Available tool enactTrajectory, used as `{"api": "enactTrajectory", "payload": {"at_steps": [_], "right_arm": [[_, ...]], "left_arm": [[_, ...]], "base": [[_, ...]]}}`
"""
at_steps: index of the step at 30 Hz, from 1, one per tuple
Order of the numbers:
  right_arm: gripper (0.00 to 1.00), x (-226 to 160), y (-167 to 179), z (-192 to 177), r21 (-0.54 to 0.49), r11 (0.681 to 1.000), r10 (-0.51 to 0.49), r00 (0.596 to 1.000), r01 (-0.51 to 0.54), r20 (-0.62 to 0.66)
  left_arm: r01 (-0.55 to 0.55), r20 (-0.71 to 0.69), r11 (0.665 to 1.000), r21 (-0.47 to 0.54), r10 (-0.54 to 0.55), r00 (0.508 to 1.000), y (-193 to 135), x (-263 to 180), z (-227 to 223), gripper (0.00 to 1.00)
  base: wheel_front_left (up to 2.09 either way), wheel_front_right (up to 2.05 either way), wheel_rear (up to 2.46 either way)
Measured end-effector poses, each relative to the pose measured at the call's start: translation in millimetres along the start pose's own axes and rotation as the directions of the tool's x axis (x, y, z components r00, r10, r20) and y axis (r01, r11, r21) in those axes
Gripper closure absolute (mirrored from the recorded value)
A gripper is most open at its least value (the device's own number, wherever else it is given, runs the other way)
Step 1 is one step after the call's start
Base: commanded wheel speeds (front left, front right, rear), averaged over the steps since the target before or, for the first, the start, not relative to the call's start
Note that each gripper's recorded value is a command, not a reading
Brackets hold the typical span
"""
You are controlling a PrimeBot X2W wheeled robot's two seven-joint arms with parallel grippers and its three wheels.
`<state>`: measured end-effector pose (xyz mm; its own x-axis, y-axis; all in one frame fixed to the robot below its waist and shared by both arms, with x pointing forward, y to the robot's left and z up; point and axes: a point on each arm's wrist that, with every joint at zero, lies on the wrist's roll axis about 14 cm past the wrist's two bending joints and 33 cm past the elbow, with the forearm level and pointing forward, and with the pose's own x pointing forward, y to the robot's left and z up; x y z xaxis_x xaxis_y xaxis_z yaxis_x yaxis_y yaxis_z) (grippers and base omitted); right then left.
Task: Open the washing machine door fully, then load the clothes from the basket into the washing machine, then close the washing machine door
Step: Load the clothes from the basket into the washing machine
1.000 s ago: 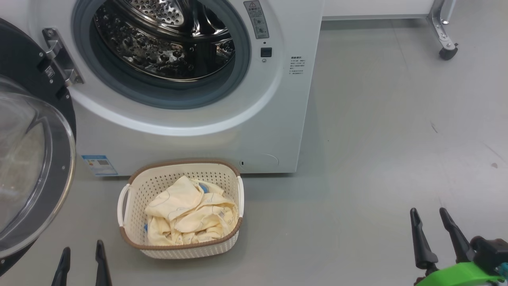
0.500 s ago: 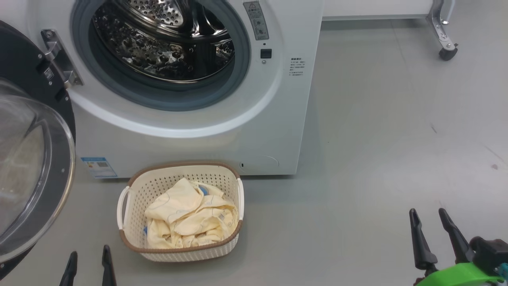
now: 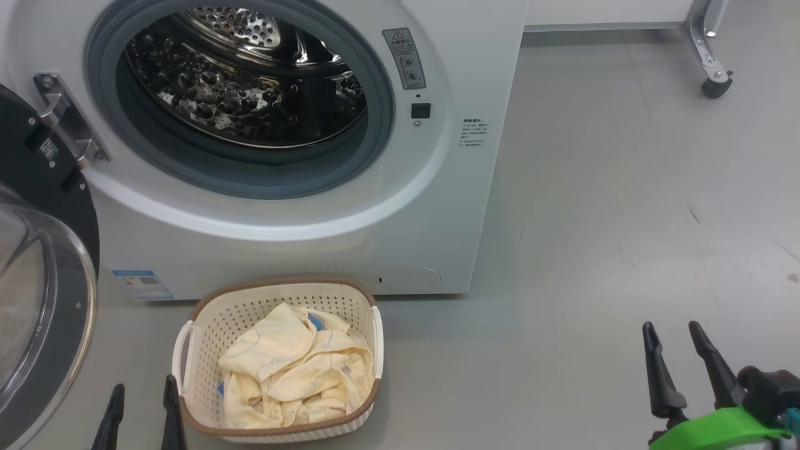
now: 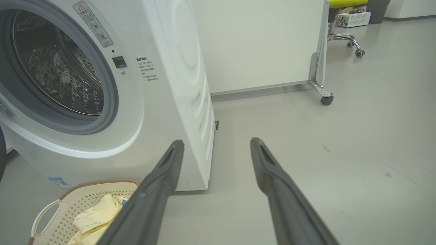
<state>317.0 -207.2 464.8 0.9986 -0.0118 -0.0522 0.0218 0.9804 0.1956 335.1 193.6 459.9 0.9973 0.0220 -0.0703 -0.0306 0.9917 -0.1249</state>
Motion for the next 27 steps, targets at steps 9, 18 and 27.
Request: {"api": "enactTrajectory", "payload": {"at_steps": [9,18,27], "right_arm": [[0.00,0.8,0.4,-0.3,0.001,1.000,0.000,1.000,0.000,-0.001],[0.00,0.3,2.9,-2.9,0.010,1.000,0.001,1.000,-0.001,-0.007],[0.00,4.0,4.0,-13.3,0.031,0.999,-0.010,0.999,0.011,-0.041]], "left_arm": [[0.012,0.012,1.000,0.003,-0.012,1.000,-4.2,3.6,3.5,0.00],[0.027,0.006,1.000,-0.012,-0.027,1.000,-10.1,4.7,1.6,0.00],[0.082,-0.071,0.996,-0.023,-0.084,0.994,-27.1,18.1,-23.2,0.00]], "base": [[0.16,-0.16,0.00],[0.00,0.00,0.00],[0.00,0.00,0.00]]}}
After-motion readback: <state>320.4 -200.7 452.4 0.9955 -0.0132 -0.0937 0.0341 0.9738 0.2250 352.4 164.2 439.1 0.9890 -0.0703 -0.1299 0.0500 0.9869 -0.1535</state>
